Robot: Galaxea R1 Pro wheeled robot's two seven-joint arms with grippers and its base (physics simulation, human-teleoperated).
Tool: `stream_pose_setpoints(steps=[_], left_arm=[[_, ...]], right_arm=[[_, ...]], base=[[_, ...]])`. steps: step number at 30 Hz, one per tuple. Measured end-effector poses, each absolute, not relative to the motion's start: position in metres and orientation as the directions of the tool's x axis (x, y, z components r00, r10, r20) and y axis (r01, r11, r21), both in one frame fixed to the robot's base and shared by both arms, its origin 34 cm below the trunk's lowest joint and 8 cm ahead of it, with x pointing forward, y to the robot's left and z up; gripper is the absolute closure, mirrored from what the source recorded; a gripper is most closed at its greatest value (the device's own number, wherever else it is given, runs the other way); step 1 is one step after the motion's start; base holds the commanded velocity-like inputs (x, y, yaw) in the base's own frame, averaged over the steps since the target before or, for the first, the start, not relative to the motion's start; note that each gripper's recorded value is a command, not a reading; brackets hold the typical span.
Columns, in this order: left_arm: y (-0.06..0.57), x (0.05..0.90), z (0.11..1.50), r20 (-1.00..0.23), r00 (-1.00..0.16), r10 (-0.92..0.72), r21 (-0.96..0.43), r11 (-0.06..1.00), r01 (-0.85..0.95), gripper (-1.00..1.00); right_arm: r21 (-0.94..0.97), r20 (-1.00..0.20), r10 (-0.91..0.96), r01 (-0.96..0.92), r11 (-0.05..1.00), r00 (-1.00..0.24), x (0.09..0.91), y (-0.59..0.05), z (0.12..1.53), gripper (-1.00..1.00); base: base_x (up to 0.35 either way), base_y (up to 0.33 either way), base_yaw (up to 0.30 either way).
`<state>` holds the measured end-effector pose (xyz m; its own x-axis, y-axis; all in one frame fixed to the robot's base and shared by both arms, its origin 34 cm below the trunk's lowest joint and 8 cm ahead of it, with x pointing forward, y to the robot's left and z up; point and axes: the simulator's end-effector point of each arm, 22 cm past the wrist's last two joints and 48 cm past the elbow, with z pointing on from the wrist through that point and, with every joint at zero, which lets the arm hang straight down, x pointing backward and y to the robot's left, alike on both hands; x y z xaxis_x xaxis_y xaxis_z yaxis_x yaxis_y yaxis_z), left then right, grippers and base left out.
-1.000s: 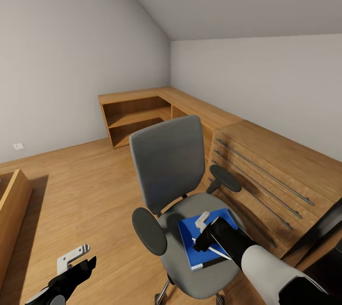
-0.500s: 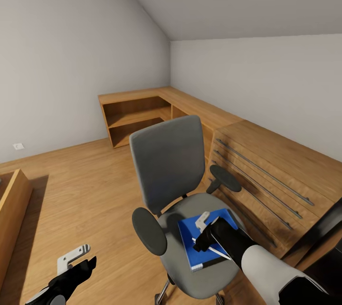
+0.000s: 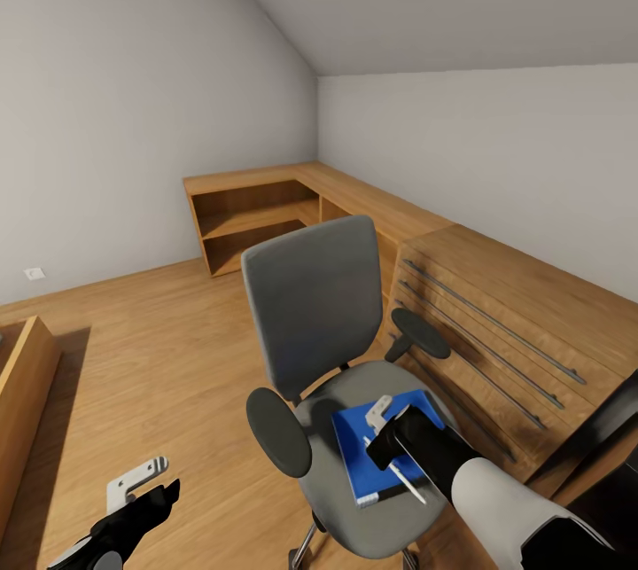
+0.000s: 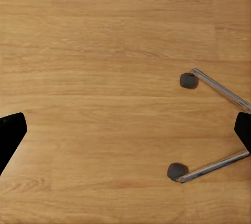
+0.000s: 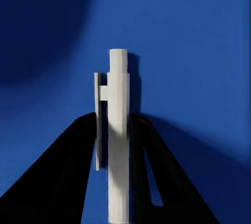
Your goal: In the bedroom, organize the workspace by keeping the computer under the desk, ensuring the monitor is on the desk, placing the keyboard on the desk next to the monitor, placing the mouse on the desk next to the keyboard, moving the folder from the swivel chair onto the desk next to the mouse, stacking the notebook on top of the folder with the pen on top of the notebook, and positioning the swivel chair next to the desk.
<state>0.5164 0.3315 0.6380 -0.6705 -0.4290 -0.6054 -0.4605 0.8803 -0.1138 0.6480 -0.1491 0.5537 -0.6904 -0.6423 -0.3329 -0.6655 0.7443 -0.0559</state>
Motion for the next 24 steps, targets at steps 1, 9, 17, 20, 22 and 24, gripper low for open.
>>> stream_pose_setpoints(steps=[1,9,17,20,22,24], left_arm=[[0.332,0.516,0.638,-0.605,-0.670,-0.429,-0.114,0.880,-0.461,-1.00],[0.332,0.516,0.638,-0.605,-0.670,-0.429,-0.113,0.880,-0.461,-1.00],[0.332,0.517,0.638,-0.606,-0.670,-0.429,-0.114,0.880,-0.461,-1.00],[0.332,0.517,0.644,-0.606,-0.669,-0.429,-0.114,0.880,-0.461,-1.00],[0.332,0.517,0.647,-0.606,-0.669,-0.429,-0.114,0.880,-0.461,-1.00],[0.332,0.518,0.651,-0.606,-0.670,-0.429,-0.114,0.880,-0.461,-1.00]], right_arm=[[-0.055,-0.333,-0.641,-0.665,0.745,-0.691,0.648,-0.149,0.554,1.00],[-0.057,-0.333,-0.641,-0.664,0.746,-0.692,0.648,-0.151,0.554,1.00],[-0.058,-0.333,-0.641,-0.664,0.746,-0.691,0.649,-0.152,0.554,1.00],[-0.057,-0.333,-0.640,-0.663,0.747,-0.692,0.649,-0.152,0.559,1.00],[-0.057,-0.333,-0.640,-0.663,0.747,-0.693,0.649,-0.152,0.563,1.00],[-0.057,-0.333,-0.640,-0.663,0.747,-0.692,0.650,-0.152,0.566,1.00]], base=[[0.000,0.000,0.000],[0.000,0.000,0.000],[0.000,0.000,0.000],[0.000,0.000,0.000],[0.000,0.000,0.000],[0.000,0.000,0.000]])
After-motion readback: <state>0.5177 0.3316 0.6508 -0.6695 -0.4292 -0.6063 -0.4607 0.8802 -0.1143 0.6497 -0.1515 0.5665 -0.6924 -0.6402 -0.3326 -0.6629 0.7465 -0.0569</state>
